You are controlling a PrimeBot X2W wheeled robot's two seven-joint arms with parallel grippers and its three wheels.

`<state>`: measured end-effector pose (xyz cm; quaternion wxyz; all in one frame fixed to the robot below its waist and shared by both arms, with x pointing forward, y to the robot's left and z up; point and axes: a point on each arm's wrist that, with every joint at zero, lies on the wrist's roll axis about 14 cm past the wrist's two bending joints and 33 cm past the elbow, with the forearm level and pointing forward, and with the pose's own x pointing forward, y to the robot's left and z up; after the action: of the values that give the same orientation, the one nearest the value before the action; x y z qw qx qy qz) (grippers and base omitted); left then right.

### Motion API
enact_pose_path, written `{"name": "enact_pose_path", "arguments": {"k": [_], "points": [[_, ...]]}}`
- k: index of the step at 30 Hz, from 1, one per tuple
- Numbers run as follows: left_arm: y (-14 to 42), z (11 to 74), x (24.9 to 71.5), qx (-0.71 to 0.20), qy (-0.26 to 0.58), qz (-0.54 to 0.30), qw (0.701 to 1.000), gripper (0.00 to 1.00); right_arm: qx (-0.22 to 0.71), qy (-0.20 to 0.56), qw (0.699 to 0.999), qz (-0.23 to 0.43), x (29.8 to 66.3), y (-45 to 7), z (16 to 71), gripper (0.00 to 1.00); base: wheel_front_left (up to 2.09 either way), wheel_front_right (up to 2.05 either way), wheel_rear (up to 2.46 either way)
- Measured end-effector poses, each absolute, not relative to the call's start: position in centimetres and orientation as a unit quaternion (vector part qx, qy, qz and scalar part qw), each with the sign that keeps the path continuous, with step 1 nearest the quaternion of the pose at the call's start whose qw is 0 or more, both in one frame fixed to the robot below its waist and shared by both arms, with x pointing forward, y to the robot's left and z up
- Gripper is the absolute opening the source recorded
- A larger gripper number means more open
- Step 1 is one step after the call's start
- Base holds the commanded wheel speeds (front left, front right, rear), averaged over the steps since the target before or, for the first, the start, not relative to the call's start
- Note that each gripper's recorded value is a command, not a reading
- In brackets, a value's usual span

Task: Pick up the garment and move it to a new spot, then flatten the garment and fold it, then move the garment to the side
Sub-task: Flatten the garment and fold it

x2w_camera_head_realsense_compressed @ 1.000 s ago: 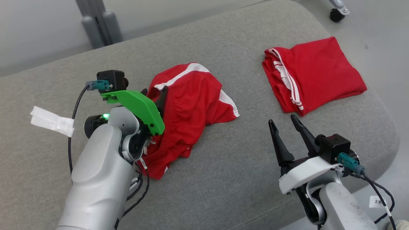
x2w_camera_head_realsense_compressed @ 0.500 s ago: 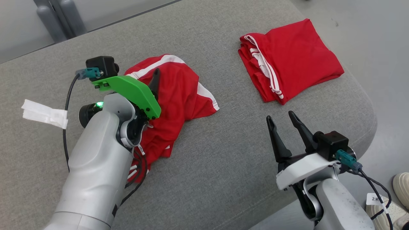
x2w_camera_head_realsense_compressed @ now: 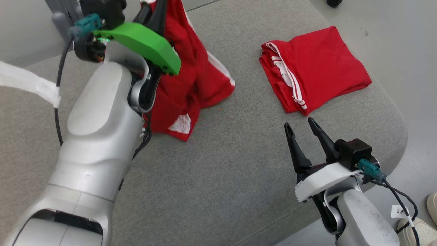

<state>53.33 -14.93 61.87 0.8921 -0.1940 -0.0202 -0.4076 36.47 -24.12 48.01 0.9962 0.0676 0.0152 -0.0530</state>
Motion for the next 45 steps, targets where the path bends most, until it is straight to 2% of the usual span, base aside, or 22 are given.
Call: {"name": "enact_pose_path", "arguments": {"k": [3, 7, 11, 15, 20, 24, 28, 34, 35, 36, 45], "points": [[-15.7, 65.6, 52.7, -0.19, -0.064, -0.432, 0.879, 0.0, 0.068, 0.012, 0.996, -0.052, 36.5, -24.1, 48.2, 1.0, 0.0, 0.0, 0.0], [-16.2, 66.0, 51.3, -0.181, -0.061, -0.457, 0.868, 0.0, 0.07, 0.011, 0.996, -0.051, 36.6, -24.1, 48.2, 1.0, 0.0, 0.0, 0.0], [-15.6, 59.7, 48.6, -0.147, 0.019, -0.476, 0.867, 0.0, 0.073, 0.013, 0.996, -0.039, 37.1, -23.3, 47.9, 1.0, 0.0, 0.0, 0.0], [-12.3, 53.0, 45.9, -0.114, 0.095, -0.474, 0.868, 0.0, 0.074, 0.016, 0.997, -0.023, 37.7, -22.4, 47.7, 1.0, 0.0, 0.0, 0.0], [-6.3, 46.6, 42.9, -0.083, 0.168, -0.439, 0.879, 0.0, 0.074, 0.017, 0.997, 0.011, 39.0, -20.4, 47.7, 1.0, 0.0, 0.0, 0.0], [-2.0, 43.9, 41.5, -0.06, 0.2, -0.396, 0.894, 0.0, 0.075, 0.02, 0.996, 0.04, 39.7, -18.6, 47.7, 1.0, 0.0, 0.0, 0.0], [2.6, 42.4, 41.3, -0.028, 0.211, -0.336, 0.917, 0.0, 0.078, 0.021, 0.994, 0.068, 40.3, -16.7, 48.0, 1.0, 0.0, 0.0, 0.0], [6.0, 42.3, 41.7, -0.029, 0.197, -0.271, 0.942, 0.0, 0.077, 0.015, 0.993, 0.083, 40.3, -15.8, 48.7, 1.0, 0.0, 0.0, 0.0], [6.3, 42.4, 41.7, -0.033, 0.192, -0.265, 0.944, 0.22, 0.076, 0.015, 0.993, 0.083, 40.2, -15.8, 48.7, 1.0, 0.0, 0.0, 0.0], [6.7, 42.5, 41.8, -0.034, 0.185, -0.258, 0.948, 1.0, 0.076, 0.014, 0.994, 0.084, 40.1, -15.8, 48.8, 1.0, 0.0, 0.0, 0.0], [6.8, 44.2, 40.8, -0.084, 0.118, -0.242, 0.959, 1.0, 0.07, 0.003, 0.995, 0.07, 39.2, -17.0, 49.7, 1.0, 0.0, 0.0, 0.0]]}}
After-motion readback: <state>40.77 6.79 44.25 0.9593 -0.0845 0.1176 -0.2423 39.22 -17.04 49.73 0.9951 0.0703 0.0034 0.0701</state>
